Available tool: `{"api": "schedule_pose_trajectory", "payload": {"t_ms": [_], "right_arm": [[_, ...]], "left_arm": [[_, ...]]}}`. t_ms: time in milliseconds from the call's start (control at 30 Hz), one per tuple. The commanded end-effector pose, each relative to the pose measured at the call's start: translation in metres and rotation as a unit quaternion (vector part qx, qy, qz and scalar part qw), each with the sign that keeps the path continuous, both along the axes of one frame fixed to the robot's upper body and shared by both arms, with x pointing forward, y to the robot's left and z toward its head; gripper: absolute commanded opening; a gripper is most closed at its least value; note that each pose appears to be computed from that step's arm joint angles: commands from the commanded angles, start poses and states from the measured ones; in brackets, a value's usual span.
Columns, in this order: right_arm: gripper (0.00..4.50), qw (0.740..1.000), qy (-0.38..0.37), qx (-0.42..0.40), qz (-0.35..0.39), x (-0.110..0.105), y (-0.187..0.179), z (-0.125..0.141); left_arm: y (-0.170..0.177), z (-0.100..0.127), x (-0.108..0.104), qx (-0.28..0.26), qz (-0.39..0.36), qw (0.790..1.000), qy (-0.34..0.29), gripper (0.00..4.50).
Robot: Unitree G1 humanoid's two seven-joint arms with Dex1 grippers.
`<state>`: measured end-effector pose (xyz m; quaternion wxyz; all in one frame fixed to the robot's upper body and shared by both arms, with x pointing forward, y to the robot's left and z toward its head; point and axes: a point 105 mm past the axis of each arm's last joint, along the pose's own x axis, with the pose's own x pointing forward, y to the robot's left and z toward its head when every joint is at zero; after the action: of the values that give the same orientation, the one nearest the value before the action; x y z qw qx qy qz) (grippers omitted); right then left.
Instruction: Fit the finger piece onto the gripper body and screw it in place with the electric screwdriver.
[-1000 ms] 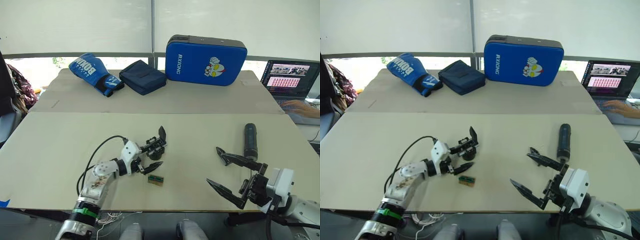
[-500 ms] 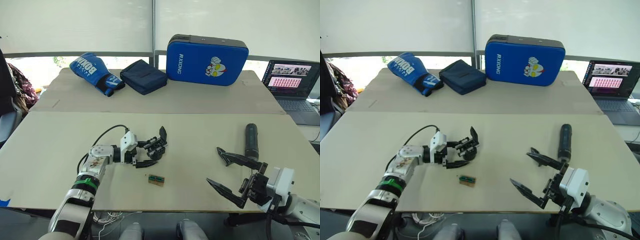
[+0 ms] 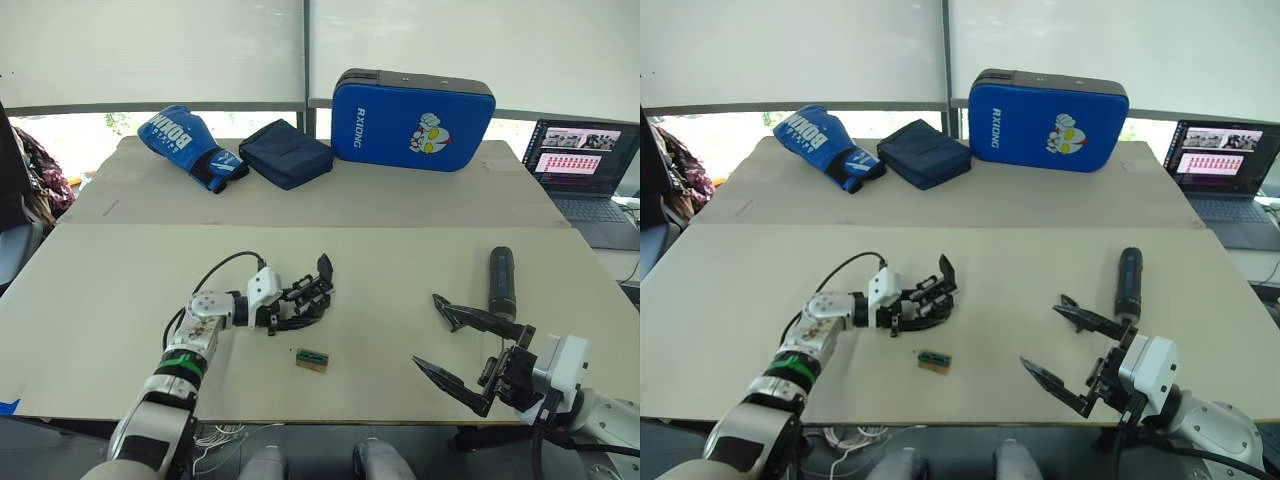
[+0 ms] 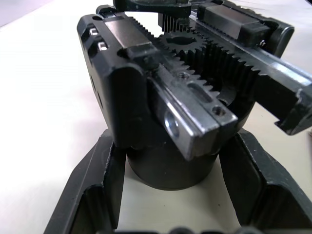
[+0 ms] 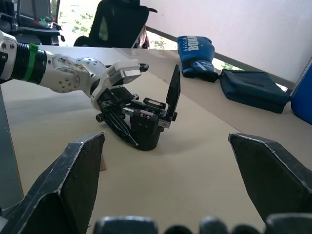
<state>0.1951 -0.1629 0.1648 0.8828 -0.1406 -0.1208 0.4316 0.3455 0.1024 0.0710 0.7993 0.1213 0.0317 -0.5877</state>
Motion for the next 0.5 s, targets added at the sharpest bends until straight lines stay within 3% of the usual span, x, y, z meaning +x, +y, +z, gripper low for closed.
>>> {"api": "schedule_pose_trajectory", "payload": {"t_ms": [33, 300, 500], "right_arm": [[4.50, 1.000, -0.018, -0.001, 0.003, -0.002, 0.000, 0.007], [4.50, 0.999, -0.022, -0.016, 0.032, -0.004, 0.005, 0.009], [4.50, 0.997, -0.024, -0.027, 0.065, -0.004, 0.015, 0.009]], "left_arm": [[-0.002, 0.025, -0.007, -0.055, 0.038, 0.998, -0.021, 2.28], [0.016, 0.029, -0.016, -0.060, 0.206, 0.976, -0.023, 2.28], [0.002, 0.015, -0.016, -0.056, 0.220, 0.974, -0.025, 2.28]]}}
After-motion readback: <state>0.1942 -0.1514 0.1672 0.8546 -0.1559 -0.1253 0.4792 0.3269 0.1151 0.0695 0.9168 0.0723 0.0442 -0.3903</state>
